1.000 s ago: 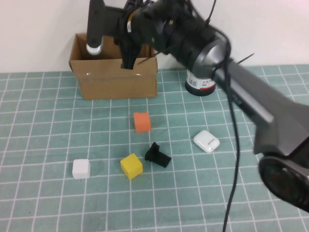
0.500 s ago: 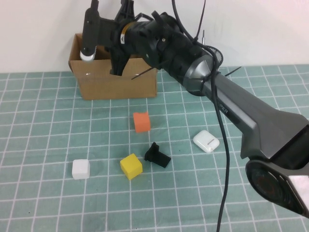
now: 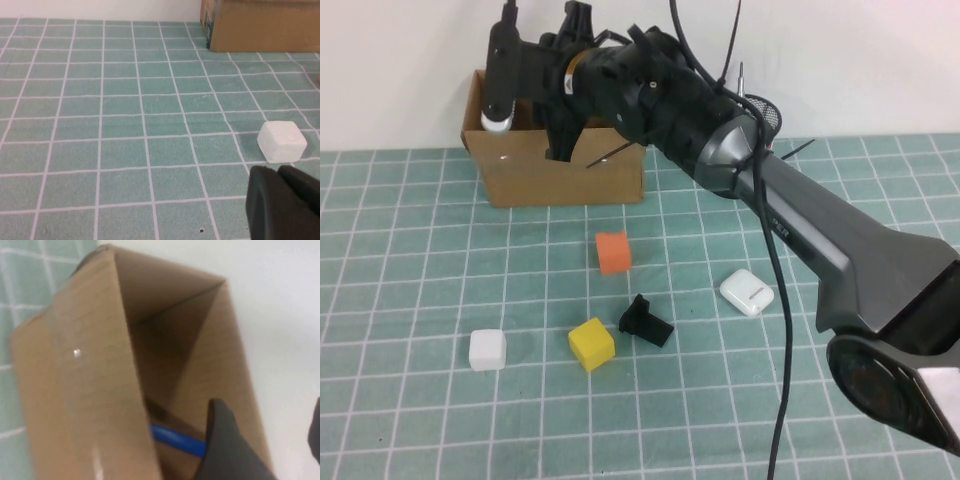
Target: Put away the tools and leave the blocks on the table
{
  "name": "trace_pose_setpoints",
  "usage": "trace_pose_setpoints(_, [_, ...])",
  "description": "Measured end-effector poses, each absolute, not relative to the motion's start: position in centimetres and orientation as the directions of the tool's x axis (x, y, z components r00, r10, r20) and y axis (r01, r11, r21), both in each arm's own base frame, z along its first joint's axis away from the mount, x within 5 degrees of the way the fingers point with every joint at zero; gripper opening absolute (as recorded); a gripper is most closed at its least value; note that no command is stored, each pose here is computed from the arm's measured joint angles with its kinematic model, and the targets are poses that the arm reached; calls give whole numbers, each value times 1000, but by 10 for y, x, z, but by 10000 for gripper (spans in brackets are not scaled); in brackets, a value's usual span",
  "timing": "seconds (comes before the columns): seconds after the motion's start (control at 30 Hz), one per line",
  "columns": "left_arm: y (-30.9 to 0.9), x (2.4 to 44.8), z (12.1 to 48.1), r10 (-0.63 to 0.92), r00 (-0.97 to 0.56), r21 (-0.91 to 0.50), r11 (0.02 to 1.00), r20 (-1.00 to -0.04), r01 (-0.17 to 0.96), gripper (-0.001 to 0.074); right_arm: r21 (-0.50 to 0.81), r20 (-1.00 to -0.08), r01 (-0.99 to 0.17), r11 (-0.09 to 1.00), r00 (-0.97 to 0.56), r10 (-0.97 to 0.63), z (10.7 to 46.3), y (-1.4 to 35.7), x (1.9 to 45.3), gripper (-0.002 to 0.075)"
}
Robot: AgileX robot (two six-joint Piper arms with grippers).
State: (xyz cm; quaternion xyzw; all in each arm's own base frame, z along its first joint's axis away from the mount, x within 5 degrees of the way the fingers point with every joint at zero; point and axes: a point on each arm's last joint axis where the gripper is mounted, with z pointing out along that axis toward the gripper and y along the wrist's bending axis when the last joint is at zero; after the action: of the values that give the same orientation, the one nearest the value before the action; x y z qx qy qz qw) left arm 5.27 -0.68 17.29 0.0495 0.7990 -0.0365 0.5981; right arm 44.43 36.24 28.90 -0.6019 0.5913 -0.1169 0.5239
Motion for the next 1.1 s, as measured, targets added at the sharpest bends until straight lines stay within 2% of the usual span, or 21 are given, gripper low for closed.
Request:
trace_pose_setpoints(0.1, [-7, 53, 173, 35, -280, 1, 992, -959, 123, 1, -758, -445, -615, 216, 247, -861, 305, 363, 428, 304])
trace_pose_setpoints(0.17, [-7, 53, 173, 35, -280, 1, 992, -959, 123, 1, -738, -453, -631, 239, 200, -869, 325, 361, 413, 296])
trace_pose_setpoints(0.27, [-7, 53, 173, 35, -280, 1, 992, -959, 123, 1, -668, -530, -650, 363, 73, -845, 368, 353, 381, 252])
trace_pose_setpoints(0.37, [-7, 53, 173, 35, -280, 1, 992, -959, 123, 1, -573, -597, -666, 477, -59, -800, 409, 340, 343, 175])
trace_pose_setpoints(0.53, [-7, 53, 173, 35, -280, 1, 992, -959, 123, 1, -391, -714, -623, 678, -259, -650, 450, 312, 313, 27])
trace_pose_setpoints(0.77, [-7, 53, 173, 35, -280, 1, 992, -959, 123, 1, -264, -784, -562, 784, -348, -514, 484, 278, 284, -7])
trace_pose_setpoints(1.1, [-7, 53, 173, 35, -280, 1, 992, -959, 123, 1, -154, -760, -569, 808, -455, -464, 497, 204, 212, -8])
